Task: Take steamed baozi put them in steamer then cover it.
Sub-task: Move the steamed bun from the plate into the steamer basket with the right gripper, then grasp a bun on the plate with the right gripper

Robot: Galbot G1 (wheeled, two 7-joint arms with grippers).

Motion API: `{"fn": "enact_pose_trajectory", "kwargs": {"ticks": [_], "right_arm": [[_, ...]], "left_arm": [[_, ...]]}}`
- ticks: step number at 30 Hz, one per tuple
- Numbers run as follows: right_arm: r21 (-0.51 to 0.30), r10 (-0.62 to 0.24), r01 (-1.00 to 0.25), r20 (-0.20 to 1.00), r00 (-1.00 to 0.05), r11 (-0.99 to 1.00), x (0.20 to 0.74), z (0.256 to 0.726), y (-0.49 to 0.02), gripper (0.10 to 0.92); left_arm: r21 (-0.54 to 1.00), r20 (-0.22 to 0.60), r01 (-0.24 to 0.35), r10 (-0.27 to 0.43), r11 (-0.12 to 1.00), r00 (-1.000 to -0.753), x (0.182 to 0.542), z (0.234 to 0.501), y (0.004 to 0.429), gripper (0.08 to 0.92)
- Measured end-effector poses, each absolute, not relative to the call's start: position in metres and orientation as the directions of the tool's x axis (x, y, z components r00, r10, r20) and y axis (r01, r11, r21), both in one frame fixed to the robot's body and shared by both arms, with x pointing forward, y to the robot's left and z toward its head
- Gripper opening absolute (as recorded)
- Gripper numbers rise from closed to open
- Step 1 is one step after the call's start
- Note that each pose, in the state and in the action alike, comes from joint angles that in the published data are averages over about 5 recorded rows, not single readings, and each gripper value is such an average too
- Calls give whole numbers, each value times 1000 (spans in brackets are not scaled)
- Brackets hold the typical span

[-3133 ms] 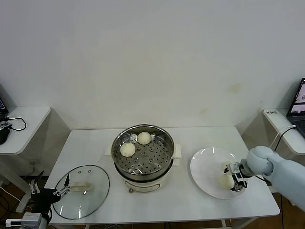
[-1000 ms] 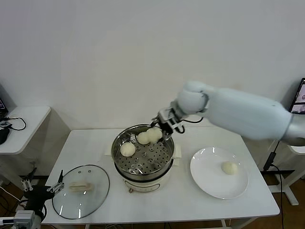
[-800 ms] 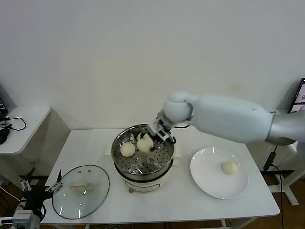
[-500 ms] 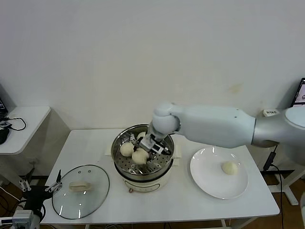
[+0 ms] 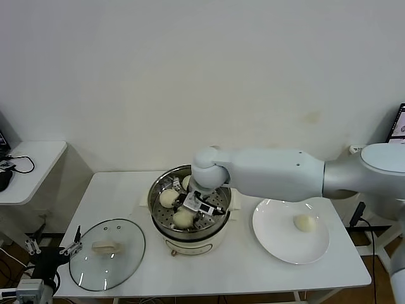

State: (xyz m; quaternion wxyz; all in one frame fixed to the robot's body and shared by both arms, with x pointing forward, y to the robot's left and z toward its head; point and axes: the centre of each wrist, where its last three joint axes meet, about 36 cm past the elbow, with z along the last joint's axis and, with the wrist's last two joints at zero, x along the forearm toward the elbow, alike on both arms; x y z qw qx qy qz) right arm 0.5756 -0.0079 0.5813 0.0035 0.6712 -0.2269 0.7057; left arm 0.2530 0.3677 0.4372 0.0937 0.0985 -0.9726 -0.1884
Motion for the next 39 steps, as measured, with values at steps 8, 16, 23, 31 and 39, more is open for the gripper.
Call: {"fn": "enact_pose_trajectory", "kwargs": {"ticks": [8,16,23,31,39], "right_arm": [[-314,-296,-290,949,-105,-904,575,589,-7,813],[-342,-317,-302,939,-130,-890,578,615,-14,823],[-369,-317,-364,928,-195,-855,586,650,-40,823],[-396,-294,-568,918,-266,-721,597,677,-104,823],[-387,-241,-769,921,-305,-508,598,668,-198,823]], "left_arm": [[387,144,-157,-228,909,-963,253,438,368,823],[392,133,-157,-224,907,-965,255,441,370,823],[396,130,-151,-219,906,-967,256,443,370,823],[399,126,-137,-203,906,-971,260,444,369,823],[397,131,-122,-188,909,-973,263,443,367,823]]}}
